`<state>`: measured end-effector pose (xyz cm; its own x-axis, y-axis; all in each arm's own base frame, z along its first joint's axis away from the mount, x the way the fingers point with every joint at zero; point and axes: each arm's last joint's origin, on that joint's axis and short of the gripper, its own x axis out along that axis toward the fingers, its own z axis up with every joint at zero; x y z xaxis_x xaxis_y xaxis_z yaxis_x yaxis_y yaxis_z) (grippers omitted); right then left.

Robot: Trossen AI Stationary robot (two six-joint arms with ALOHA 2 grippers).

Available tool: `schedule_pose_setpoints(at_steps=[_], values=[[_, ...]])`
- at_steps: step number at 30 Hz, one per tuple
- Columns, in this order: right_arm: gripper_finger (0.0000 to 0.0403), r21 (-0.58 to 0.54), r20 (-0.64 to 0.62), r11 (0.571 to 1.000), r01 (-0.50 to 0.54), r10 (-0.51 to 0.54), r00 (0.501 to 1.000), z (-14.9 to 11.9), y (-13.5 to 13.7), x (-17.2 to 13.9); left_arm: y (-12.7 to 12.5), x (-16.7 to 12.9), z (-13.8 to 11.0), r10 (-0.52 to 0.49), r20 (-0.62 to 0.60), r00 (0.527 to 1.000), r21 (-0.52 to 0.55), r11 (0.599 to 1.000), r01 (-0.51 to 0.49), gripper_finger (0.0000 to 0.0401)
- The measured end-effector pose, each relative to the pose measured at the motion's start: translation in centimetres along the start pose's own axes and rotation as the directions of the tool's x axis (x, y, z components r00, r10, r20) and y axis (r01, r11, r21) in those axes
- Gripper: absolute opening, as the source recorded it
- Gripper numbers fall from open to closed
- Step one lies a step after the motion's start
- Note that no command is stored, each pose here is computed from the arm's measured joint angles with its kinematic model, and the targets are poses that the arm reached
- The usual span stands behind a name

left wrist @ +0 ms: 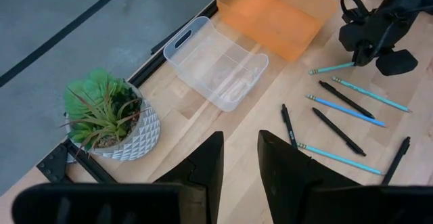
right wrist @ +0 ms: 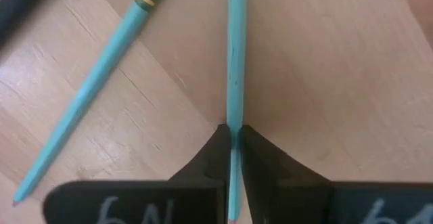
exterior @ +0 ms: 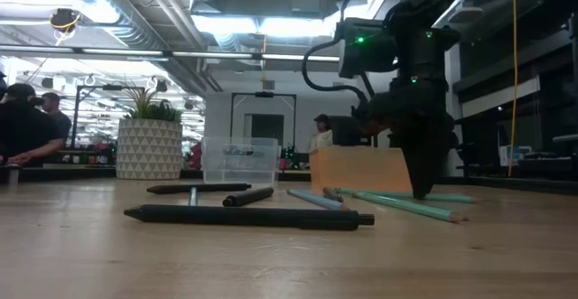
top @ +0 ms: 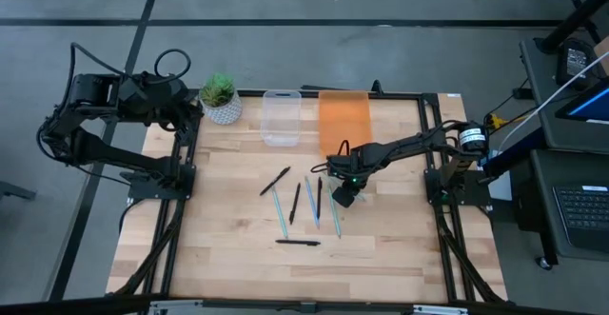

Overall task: Sort pens & pencils
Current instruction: Put the light green pencil into the orange bin

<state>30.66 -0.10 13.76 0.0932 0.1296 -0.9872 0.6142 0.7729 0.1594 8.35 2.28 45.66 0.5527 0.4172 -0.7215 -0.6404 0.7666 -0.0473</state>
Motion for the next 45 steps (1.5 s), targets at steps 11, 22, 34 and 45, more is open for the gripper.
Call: schedule_pose_setpoints(at_steps=[11, 22, 34, 45], values=[[0.0029, -0.02, 0.018, 1.0, -0.014, 0.014, 1.0, 0.7, 0.8, -1.2, -0.3, 0.5, 0.3, 0.008, -0.016, 1.0, 0.007, 1.0, -0.008, 0.0086], [0.0029, -0.06, 0.003, 0.998, 0.009, -0.009, 1.0, 1.3, 2.0, -3.7, -0.6, 0.9, 0.5, 0.014, -0.028, 1.0, 0.012, 1.0, -0.013, 0.0086], [0.0029, -0.131, 0.003, 0.982, 0.134, -0.135, 0.991, 1.5, 3.3, -8.3, -0.6, 0.9, 0.5, 0.013, -0.028, 1.0, 0.012, 1.0, -0.013, 0.0086], [0.0029, -0.132, 0.061, 0.956, 0.262, -0.256, 0.965, 3.4, 1.1, -11.0, -0.6, 0.9, 0.5, 0.013, -0.028, 1.0, 0.013, 1.0, -0.013, 0.0086]])
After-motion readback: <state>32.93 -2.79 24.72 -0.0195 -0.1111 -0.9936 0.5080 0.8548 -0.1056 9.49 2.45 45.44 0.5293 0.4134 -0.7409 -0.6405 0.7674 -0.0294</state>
